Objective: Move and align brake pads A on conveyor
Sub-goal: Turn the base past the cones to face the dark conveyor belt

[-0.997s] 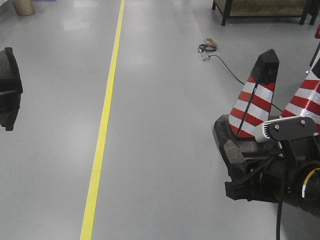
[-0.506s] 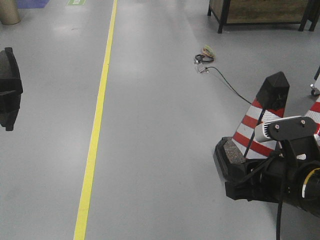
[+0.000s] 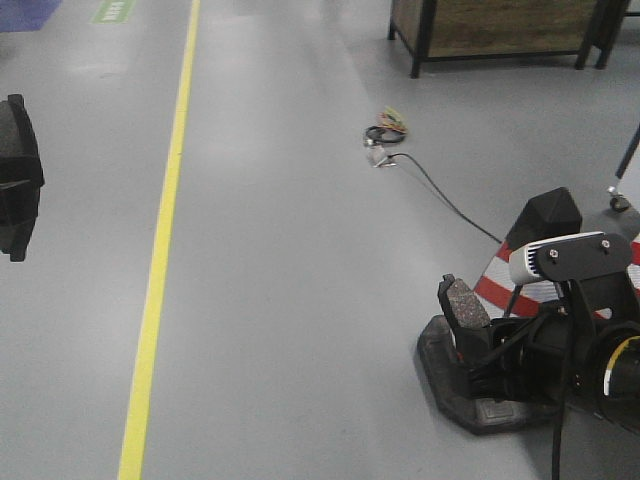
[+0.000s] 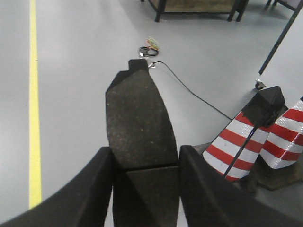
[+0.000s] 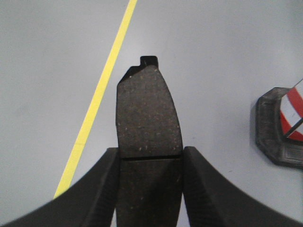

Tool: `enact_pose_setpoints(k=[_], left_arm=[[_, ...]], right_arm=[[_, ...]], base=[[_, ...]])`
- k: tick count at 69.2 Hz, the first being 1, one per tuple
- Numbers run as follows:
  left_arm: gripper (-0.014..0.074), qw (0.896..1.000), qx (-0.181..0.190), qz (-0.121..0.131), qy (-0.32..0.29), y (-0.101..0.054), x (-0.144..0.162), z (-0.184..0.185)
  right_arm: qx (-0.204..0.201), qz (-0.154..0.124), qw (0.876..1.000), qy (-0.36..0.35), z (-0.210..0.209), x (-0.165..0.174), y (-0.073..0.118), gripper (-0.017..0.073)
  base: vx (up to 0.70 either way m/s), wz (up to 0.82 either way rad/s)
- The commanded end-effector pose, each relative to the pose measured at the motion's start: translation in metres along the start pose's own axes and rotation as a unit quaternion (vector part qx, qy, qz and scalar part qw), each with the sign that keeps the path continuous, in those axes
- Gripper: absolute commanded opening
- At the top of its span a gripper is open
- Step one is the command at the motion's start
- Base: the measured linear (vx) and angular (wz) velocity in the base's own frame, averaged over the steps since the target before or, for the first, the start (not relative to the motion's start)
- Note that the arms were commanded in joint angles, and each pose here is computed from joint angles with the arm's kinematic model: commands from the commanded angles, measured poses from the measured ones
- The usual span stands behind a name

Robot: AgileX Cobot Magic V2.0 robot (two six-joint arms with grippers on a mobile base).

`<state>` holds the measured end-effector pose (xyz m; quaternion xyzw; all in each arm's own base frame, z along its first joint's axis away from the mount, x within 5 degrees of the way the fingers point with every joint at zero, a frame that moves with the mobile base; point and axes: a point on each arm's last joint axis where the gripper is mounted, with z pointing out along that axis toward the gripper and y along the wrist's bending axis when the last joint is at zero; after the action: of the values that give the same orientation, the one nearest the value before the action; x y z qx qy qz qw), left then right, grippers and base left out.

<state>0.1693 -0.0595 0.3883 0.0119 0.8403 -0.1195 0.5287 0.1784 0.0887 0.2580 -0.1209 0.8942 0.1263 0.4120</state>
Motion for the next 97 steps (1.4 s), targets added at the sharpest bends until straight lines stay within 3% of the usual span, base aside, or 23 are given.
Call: enact_pose_setpoints(k=[1,97], left_arm=[[0.0199,0.998,0.027,0.003,-0.055,-0.0054,-0.0146,-0.0079],[0.0199,0.998,0.027,0.003,-0.055,-0.0054,-0.0146,-0.0079]], right_arm=[[-0.014,-0.008,0.998,-0.060,-0.0078,-0.0169,0.0035,0.0096],[-0.014,-0.008,0.998,-0.059,-0.0078,-0.0169,0.0035,0.0096]], base=[[0.39,-0.31],[0.28,-0.54]])
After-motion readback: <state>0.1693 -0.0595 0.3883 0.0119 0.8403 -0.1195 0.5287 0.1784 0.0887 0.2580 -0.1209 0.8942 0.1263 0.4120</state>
